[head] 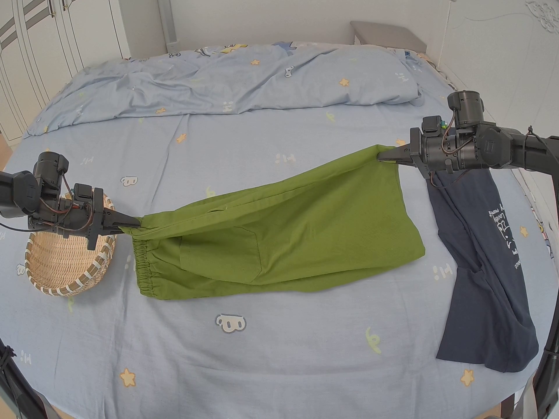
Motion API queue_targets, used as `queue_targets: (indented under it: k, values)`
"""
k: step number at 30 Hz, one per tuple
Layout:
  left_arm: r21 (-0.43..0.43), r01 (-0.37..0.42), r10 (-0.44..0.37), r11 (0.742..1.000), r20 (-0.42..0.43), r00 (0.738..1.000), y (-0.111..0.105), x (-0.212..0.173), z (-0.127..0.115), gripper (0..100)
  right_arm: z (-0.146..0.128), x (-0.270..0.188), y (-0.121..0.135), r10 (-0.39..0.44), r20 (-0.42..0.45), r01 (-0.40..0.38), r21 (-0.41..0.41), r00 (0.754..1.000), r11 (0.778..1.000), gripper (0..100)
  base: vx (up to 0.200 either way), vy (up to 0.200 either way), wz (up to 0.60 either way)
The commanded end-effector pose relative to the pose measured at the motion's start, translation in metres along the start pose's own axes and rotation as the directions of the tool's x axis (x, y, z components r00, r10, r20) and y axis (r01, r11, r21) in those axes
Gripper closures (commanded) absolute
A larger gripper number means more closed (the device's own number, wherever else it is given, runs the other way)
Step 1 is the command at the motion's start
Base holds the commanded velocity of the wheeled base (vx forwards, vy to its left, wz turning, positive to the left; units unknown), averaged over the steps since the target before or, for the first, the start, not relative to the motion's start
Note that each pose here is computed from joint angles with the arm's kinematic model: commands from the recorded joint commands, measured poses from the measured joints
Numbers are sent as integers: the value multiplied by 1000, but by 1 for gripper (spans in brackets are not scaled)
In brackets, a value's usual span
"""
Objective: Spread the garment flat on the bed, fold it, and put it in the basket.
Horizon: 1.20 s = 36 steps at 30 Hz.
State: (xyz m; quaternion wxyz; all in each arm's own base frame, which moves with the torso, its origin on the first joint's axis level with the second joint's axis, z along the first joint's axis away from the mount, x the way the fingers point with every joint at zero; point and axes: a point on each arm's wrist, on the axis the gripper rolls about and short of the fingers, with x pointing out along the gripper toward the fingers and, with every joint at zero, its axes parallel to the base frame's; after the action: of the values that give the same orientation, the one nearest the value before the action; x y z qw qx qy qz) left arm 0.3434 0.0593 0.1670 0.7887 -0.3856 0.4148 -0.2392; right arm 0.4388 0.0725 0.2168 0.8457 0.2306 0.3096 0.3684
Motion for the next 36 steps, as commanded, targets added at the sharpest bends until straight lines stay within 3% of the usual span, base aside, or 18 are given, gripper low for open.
queue_targets:
  k: [1,2,3,16,22,30,36]
  values:
    - [-2,0,0,1000,-3,1000,1,1,0,100,-3,7,-8,-4,-11,4,9,1000,1000,0,0,0,0]
    - [-3,0,0,1000,-4,1000,1,2,0,100,-4,9,-10,-5,-13,5,9,1000,1000,0,0,0,0]
    - [-3,0,0,1000,-4,1000,2,2,1,0,-4,12,-11,-3,-17,3,10,1000,1000,0,0,0,0]
    - [16,17,-16,1000,-31,999,-6,14,2,0,-18,19,-16,-6,-63,9,40,998,999,0,0,0,0]
    - [16,4,-3,1000,-54,999,1,13,-10,0,-33,-14,-3,-33,-79,40,80,996,996,0,0,0,0]
    - [191,-14,38,981,-120,992,24,10,-54,0,-61,-51,21,-30,-49,33,64,998,997,0,0,0,0]
    - [217,-12,37,976,-114,993,36,21,-55,0,-65,-55,29,-11,-12,11,27,1000,1000,0,0,0,0]
